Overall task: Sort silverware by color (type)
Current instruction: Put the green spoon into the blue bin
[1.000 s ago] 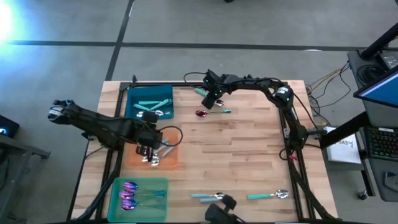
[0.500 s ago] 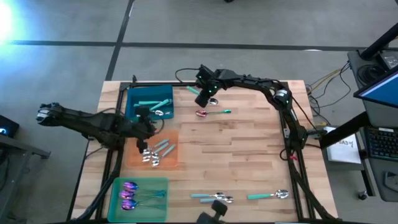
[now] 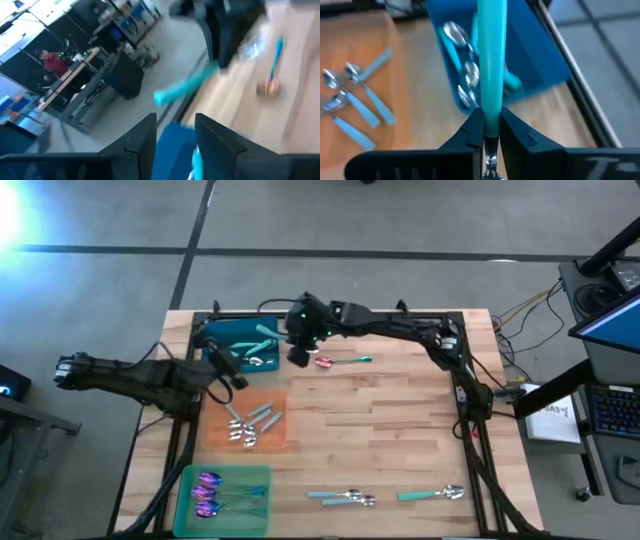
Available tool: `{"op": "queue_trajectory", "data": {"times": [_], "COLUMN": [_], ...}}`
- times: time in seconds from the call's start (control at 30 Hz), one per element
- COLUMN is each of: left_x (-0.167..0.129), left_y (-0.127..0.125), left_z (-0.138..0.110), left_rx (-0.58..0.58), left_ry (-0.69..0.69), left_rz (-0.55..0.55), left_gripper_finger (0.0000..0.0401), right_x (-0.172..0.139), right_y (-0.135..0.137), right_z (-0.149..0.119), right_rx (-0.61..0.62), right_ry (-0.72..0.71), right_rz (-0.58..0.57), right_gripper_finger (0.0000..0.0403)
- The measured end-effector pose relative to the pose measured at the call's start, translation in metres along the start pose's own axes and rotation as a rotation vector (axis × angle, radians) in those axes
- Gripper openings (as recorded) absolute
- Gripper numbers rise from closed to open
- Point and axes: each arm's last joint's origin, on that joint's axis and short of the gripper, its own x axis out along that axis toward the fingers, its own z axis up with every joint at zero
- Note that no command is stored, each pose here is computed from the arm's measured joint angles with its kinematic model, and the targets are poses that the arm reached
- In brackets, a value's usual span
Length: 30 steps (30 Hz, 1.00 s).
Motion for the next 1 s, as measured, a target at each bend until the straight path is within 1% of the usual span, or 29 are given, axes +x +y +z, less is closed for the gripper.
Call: {"op": "queue_trajectory", "data": {"times": [0.07,0.13,0.17,0.3,0.37,0.43,0.5,0.63,0.73,0.87,1.0], "left_x": [-0.002,-0.004,-0.004,-0.005,-0.004,-0.002,-0.001,0.003,0.004,0.005,0.004], "left_y": [0.005,0.010,0.011,0.011,0.009,0.007,0.007,0.005,0.006,0.008,0.015], "left_z": [0.009,0.017,0.020,0.030,0.032,0.034,0.036,0.032,0.029,0.027,0.030], "left_rx": [-0.058,-0.104,-0.146,-0.385,-0.476,-0.539,-0.600,-0.662,-0.709,-0.770,-0.781], "left_ry": [-0.044,-0.075,-0.091,-0.196,-0.233,-0.266,-0.299,-0.299,-0.287,-0.344,-0.396], "left_rz": [0.012,0.019,0.015,-0.078,-0.091,-0.083,-0.034,0.110,0.205,0.227,0.238], "left_gripper_finger": [0.0119,0.0119,0.0119,0.0119,0.0119,0.0119,0.0119,0.0119,0.0119,0.0119,0.0119], "right_x": [-0.002,-0.005,-0.006,-0.008,-0.008,-0.009,-0.011,-0.015,-0.018,-0.020,-0.019], "right_y": [0.009,0.014,0.015,0.020,0.021,0.023,0.025,0.026,0.026,0.032,0.044], "right_z": [0.007,0.013,0.015,0.020,0.023,0.027,0.032,0.041,0.048,0.052,0.052], "right_rx": [-0.041,-0.071,-0.088,-0.169,-0.214,-0.248,-0.263,-0.258,-0.246,-0.264,-0.297], "right_ry": [-0.046,-0.076,-0.080,-0.106,-0.127,-0.158,-0.205,-0.294,-0.361,-0.409,-0.417], "right_rz": [0.001,-0.033,-0.051,-0.160,-0.227,-0.274,-0.305,-0.365,-0.383,-0.369,-0.329], "right_gripper_finger": [0.0025,0.0025,0.0025,0.0025,0.0025,0.0025,0.0025,0.0025,0.0025,0.0025,0.0025]}}
